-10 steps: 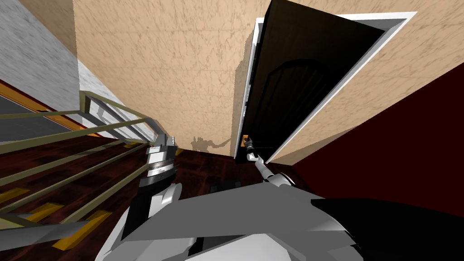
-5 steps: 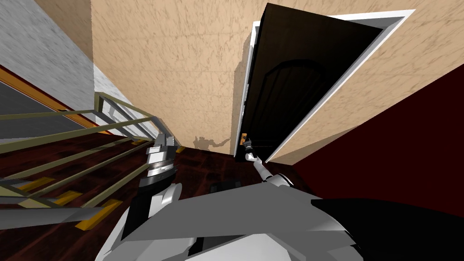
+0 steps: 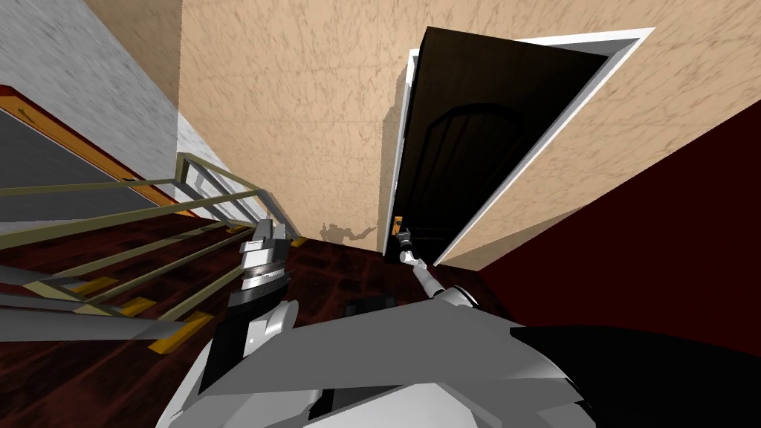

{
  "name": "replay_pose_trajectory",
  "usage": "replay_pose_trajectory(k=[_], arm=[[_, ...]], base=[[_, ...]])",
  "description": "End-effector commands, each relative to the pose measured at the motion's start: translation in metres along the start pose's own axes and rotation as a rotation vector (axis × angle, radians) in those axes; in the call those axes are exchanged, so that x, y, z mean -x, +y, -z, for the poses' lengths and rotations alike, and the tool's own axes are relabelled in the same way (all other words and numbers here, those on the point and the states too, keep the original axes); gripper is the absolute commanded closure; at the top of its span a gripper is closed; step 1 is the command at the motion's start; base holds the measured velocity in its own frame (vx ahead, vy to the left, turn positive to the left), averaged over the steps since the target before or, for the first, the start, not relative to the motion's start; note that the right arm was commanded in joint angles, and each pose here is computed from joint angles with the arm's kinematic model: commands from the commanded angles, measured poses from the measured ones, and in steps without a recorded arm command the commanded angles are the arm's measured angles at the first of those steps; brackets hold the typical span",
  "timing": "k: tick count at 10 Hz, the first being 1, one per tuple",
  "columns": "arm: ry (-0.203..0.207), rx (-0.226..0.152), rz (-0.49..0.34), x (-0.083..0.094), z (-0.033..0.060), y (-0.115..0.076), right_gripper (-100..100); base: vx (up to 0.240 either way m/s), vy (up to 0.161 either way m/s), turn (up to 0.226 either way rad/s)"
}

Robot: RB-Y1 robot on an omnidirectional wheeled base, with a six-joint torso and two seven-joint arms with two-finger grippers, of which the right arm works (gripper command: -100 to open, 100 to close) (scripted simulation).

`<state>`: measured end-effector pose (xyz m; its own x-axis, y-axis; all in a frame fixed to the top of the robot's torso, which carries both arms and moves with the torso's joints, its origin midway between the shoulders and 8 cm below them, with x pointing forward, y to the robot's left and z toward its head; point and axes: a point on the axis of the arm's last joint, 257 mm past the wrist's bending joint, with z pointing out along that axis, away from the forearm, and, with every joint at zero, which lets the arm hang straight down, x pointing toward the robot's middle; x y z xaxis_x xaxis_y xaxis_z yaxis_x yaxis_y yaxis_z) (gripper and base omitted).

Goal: Pull the door open

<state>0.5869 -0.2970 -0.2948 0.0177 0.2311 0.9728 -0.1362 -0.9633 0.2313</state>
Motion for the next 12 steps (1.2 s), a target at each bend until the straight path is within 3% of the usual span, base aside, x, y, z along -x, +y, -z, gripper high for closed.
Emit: replay_pose_trajectory(k=[1, 5, 6, 10, 12], arm=[[-0.005, 0.001, -0.080, -0.001, 0.0004, -0.005, -100], [-0.014, 0.004, -0.223, -0.002, 0.0021, -0.014, -100], [-0.013, 0.004, -0.198, -0.002, 0.0014, -0.013, -100], [-0.025, 0.072, -0.205, 0.018, 0.0052, 0.054, -100], [-0.027, 0.091, -0.205, 0.022, 0.0069, 0.074, -100]], base=[[-0.076, -0.052, 0.048], [-0.082, -0.043, 0.033], [-0.036, -0.022, 0.008], [0.151, 0.041, 0.163], [0.145, 0.027, 0.105]])
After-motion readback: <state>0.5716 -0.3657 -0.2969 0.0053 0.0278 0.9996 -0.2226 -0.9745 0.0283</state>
